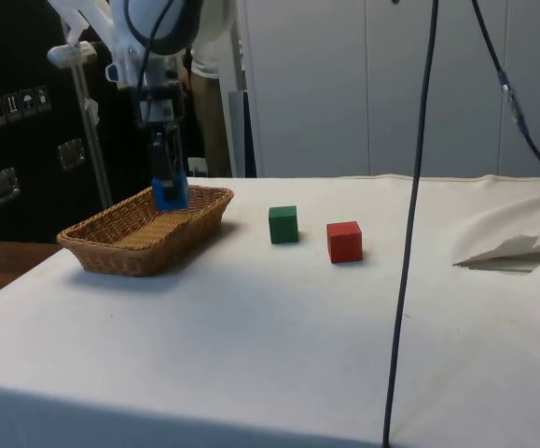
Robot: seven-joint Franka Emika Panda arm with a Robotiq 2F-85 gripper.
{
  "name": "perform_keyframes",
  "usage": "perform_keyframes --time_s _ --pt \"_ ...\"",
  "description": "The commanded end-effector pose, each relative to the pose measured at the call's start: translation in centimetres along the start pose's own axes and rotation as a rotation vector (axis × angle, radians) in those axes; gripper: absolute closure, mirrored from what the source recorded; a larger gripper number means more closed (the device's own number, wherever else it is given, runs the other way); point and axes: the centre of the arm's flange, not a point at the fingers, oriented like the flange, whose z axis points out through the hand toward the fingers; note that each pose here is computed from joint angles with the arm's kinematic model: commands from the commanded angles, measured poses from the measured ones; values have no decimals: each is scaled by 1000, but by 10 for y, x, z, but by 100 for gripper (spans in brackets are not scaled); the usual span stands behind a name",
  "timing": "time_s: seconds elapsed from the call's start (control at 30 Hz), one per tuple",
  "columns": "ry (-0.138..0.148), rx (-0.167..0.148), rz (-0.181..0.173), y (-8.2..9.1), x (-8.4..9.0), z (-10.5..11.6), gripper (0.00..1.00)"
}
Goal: Pick up the blue cube and place it into the basket.
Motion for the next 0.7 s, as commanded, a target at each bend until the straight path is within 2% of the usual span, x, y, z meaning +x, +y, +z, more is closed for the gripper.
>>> perform_keyframes --time_s 0.0,0.27,0.37,0.43,0.47,0.67 --pt "1 1 3 6 1 3 100" --pt "-10 -14 23 23 3 6 100" --pt "-16 -19 42 30 0 8 100" --pt "-16 -21 52 31 0 10 100" --pt "-12 -23 46 30 -1 8 100" --pt "-20 -25 89 36 -1 12 100"
